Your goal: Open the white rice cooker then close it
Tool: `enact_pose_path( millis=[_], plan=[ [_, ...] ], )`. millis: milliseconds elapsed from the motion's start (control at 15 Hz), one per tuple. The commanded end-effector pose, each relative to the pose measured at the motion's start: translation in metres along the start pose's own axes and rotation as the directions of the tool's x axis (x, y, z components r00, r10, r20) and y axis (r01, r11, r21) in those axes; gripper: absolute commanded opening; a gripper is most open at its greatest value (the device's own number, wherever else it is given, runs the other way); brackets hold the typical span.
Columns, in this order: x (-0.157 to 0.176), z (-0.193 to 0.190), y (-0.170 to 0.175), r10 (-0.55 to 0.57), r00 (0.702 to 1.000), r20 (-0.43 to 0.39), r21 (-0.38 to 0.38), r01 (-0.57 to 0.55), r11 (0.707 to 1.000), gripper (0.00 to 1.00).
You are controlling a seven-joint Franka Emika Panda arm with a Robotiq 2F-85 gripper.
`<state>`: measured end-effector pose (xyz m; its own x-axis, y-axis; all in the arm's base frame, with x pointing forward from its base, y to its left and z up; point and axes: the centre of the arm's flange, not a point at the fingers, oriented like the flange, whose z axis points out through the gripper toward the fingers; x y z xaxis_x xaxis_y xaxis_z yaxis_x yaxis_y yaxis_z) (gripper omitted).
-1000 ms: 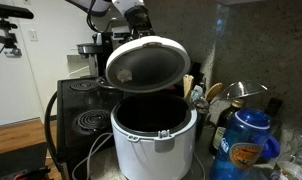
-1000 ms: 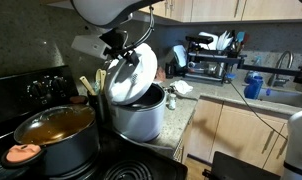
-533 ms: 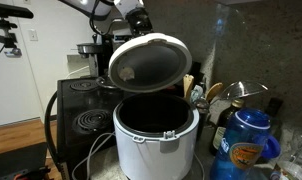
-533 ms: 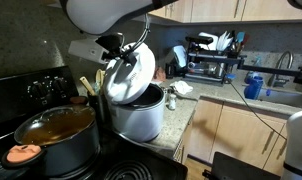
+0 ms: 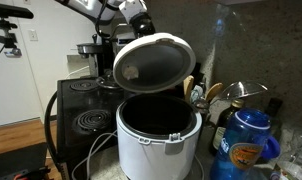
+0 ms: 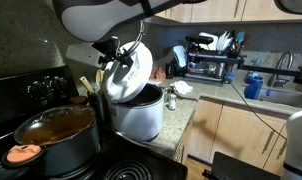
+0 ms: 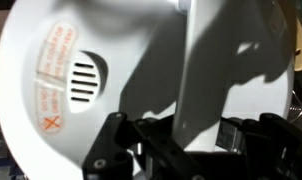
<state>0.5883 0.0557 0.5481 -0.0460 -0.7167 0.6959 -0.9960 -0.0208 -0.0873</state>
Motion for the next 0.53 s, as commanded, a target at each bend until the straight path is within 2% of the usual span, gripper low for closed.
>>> enact_pose_path(
  millis=[0, 467],
  plan=[
    [0.001, -0.009, -0.003, -0.019, 1.000, 0.009, -0.010, 0.019, 1.000, 0.00],
    [0.028, 0.007, 0.003, 0.041, 0.998, 0.046, -0.035, -0.039, 0.999, 0.00]
  ],
)
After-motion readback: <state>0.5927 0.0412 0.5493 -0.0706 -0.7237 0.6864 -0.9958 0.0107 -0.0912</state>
